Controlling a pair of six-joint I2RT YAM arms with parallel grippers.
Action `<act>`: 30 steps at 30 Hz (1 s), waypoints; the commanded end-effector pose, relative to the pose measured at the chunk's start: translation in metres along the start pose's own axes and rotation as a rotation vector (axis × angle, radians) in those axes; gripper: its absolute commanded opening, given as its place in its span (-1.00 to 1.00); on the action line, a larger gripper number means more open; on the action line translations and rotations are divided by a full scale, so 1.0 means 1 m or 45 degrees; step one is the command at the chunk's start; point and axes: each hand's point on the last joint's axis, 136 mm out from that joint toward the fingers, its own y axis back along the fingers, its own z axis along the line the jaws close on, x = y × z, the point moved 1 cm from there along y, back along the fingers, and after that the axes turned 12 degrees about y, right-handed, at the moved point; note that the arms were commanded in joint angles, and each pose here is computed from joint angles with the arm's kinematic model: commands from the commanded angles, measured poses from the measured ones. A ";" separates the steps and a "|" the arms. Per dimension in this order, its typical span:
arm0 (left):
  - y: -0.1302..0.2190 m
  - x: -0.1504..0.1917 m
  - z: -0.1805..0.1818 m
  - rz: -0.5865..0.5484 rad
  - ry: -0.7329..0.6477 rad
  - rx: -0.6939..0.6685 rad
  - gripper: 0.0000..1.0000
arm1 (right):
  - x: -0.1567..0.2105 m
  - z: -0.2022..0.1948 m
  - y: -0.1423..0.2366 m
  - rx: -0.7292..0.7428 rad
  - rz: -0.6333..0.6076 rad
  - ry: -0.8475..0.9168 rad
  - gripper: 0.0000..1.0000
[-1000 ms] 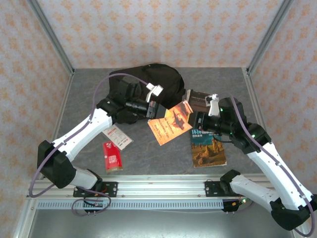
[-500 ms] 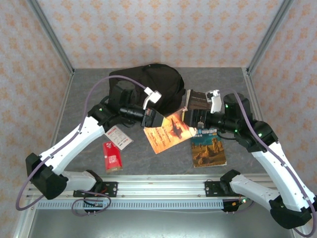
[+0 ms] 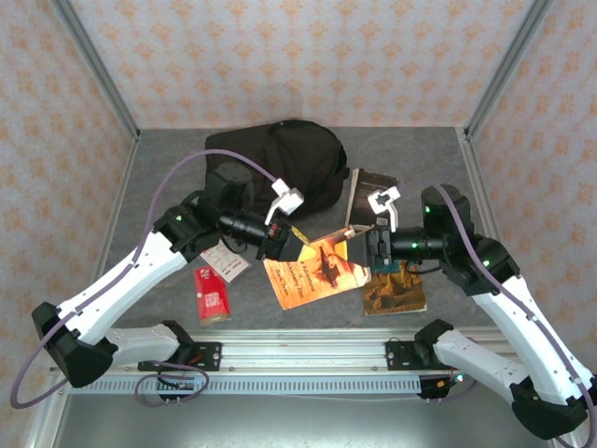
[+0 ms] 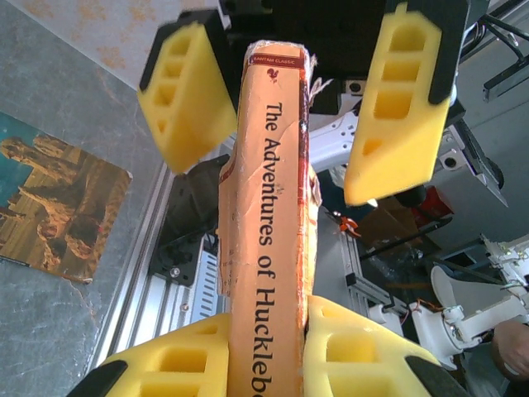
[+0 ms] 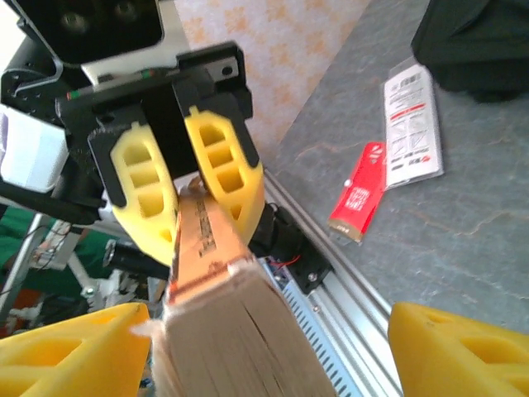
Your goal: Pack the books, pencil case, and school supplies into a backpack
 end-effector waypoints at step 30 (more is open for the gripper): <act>0.032 -0.193 0.268 -0.427 0.362 -1.707 0.70 | 0.000 -0.130 0.141 1.496 -0.574 -0.180 -1.00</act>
